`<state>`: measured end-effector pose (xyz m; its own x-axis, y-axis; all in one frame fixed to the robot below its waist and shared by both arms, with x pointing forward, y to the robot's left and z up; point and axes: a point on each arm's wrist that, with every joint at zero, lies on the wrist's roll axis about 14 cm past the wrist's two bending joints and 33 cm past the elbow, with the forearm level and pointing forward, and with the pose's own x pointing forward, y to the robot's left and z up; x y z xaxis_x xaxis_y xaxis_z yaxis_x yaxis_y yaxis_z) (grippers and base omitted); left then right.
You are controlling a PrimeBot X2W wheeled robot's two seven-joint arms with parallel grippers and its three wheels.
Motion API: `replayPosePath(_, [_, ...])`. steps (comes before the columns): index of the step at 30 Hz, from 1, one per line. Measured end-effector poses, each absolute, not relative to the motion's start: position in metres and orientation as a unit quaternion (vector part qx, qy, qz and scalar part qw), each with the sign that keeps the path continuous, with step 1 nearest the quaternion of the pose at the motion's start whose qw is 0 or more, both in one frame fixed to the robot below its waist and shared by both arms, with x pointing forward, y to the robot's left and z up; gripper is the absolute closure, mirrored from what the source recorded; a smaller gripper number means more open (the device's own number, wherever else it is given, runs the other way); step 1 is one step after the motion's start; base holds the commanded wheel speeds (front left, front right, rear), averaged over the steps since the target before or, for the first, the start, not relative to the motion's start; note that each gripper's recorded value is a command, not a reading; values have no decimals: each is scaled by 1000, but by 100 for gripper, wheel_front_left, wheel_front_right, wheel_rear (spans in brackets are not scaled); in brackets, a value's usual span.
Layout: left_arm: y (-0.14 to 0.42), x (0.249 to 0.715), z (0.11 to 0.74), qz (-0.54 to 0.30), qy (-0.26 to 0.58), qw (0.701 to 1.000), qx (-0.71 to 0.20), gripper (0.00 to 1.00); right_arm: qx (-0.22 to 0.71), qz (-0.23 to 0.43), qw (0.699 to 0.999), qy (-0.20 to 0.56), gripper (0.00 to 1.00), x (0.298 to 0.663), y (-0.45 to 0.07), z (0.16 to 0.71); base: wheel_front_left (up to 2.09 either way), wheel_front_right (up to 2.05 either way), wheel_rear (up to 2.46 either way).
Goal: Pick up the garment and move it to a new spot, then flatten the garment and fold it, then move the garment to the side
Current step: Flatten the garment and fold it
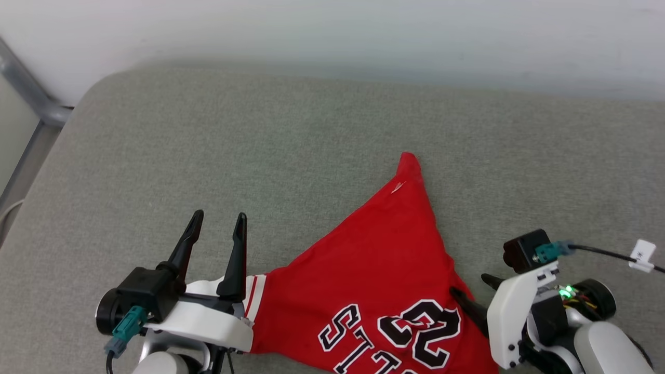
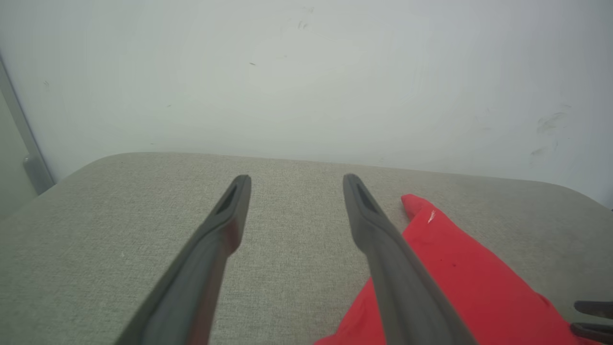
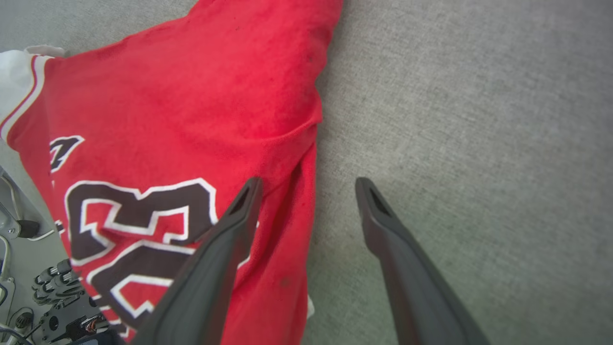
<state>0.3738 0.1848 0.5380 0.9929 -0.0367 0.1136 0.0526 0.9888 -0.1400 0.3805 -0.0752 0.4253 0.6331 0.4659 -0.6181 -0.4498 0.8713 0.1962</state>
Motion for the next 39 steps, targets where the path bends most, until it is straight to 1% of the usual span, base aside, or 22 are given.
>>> replayPosePath(4, [186,379,533,-20,-51,996,-73,0,-23,274,881,386,0,389,-69,403,0,0,0])
replayPosePath(9, [188,388,529,-16,-48,996,-71,0,-44,291,839,457,0,382,-65,364,0,0,0])
replayPosePath(10, [188,388,528,-15,-48,996,-71,0,-47,294,831,469,16,380,-64,359,0,0,0])
replayPosePath(11, [190,389,527,-13,-48,996,-71,0,-45,298,825,478,72,379,-62,356,0,0,0])
replayPosePath(12, [191,389,527,-11,-47,996,-70,0,-42,301,820,486,100,378,-60,353,0,0,0])
replayPosePath(14, [194,390,525,-4,-46,996,-70,0,-40,307,813,494,100,379,-58,352,0,0,0])
replayPosePath(16, [195,391,524,-2,-46,996,-70,0,-34,314,813,488,100,381,-53,355,0,0,0])
replayPosePath(19, [194,393,523,-4,-45,996,-71,0,-34,318,830,456,100,395,-50,370,0,0,0])
replayPosePath(20, [193,393,522,-3,-45,996,-72,0,-36,320,839,439,100,403,-48,379,0,0,0])
replayPosePath(24, [188,396,516,-12,-37,996,-76,0,-49,314,884,343,100,456,-44,432,0,0,0])
replayPosePath(29, [183,406,516,-21,-41,996,-74,0,-71,303,907,283,100,504,-38,473,0,0,0])
replayPosePath(36, [181,419,508,-23,-34,996,-78,0,-74,274,929,238,100,569,-40,493,0,0,0])
replayPosePath(37, [183,422,501,-19,-26,996,-79,0,-69,262,933,237,100,586,-42,481,0,0,0])
replayPosePath(39, [185,423,497,-15,-21,997,-79,0,-64,256,931,251,100,589,-43,462,0,0,0])
